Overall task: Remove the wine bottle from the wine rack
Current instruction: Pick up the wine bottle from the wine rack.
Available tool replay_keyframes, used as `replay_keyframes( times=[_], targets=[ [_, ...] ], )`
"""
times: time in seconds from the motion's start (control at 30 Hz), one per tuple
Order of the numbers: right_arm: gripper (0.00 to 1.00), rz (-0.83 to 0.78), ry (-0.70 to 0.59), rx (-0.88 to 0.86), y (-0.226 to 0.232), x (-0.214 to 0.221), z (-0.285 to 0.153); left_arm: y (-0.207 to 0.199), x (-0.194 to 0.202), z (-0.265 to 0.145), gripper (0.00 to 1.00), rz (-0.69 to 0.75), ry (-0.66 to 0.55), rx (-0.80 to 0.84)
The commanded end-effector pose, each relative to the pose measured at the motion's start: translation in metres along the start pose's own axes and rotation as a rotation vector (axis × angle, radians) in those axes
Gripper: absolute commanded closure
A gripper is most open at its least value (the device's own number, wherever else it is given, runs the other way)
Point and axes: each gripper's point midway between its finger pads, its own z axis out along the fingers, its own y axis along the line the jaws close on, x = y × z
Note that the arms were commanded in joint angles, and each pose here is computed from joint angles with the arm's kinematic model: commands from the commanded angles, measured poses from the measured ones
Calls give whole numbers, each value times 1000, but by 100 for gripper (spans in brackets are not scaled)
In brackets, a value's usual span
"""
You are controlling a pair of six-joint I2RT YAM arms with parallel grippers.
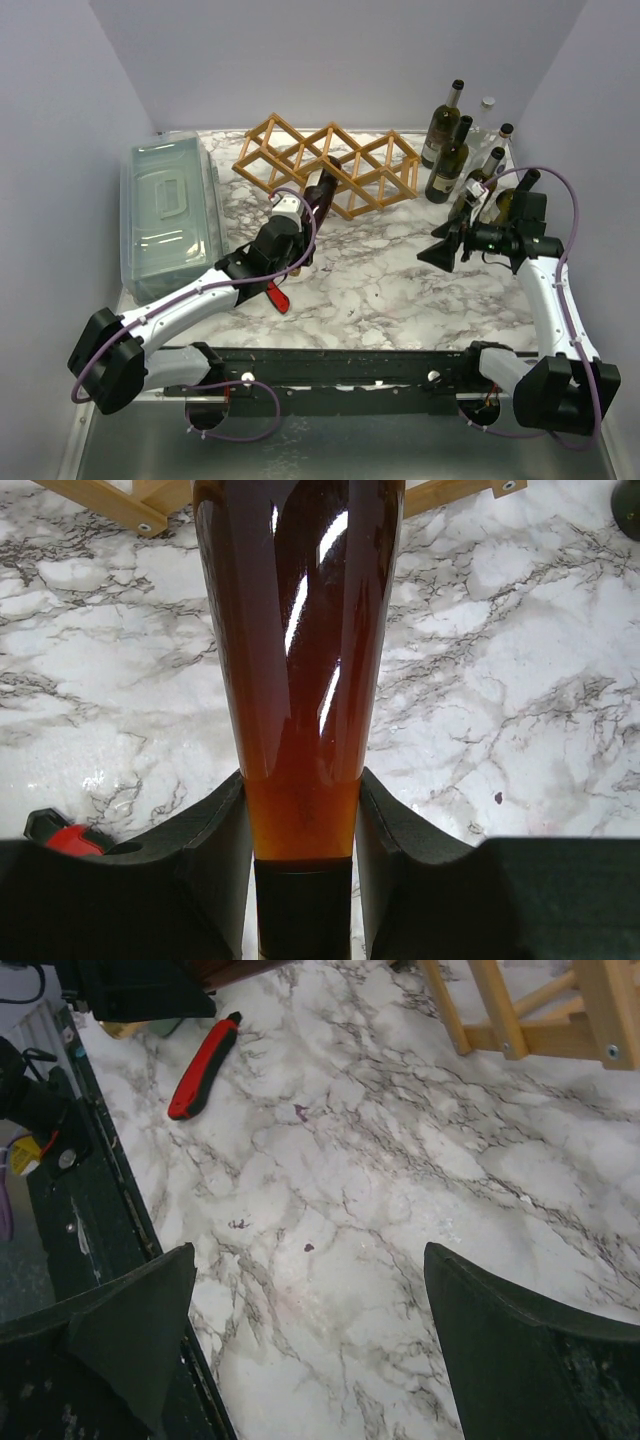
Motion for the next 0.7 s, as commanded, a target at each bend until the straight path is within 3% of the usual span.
replay_keyframes(
  times=[0.0, 0.17, 0.43, 0.67],
  targets=[
    [1, -38, 15, -35, 6, 3, 12, -34, -100, -29, 100, -121, -352, 138],
    [1, 40, 9, -93, 24, -10, 36, -33, -97, -28, 100, -121, -344, 136],
    [1, -6, 83, -153, 52, -30, 90, -32, -94, -33, 100, -143, -349, 143],
    [1, -23, 70, -138, 51, -32, 93, -29, -100, -44, 100, -135, -382, 147]
  ],
)
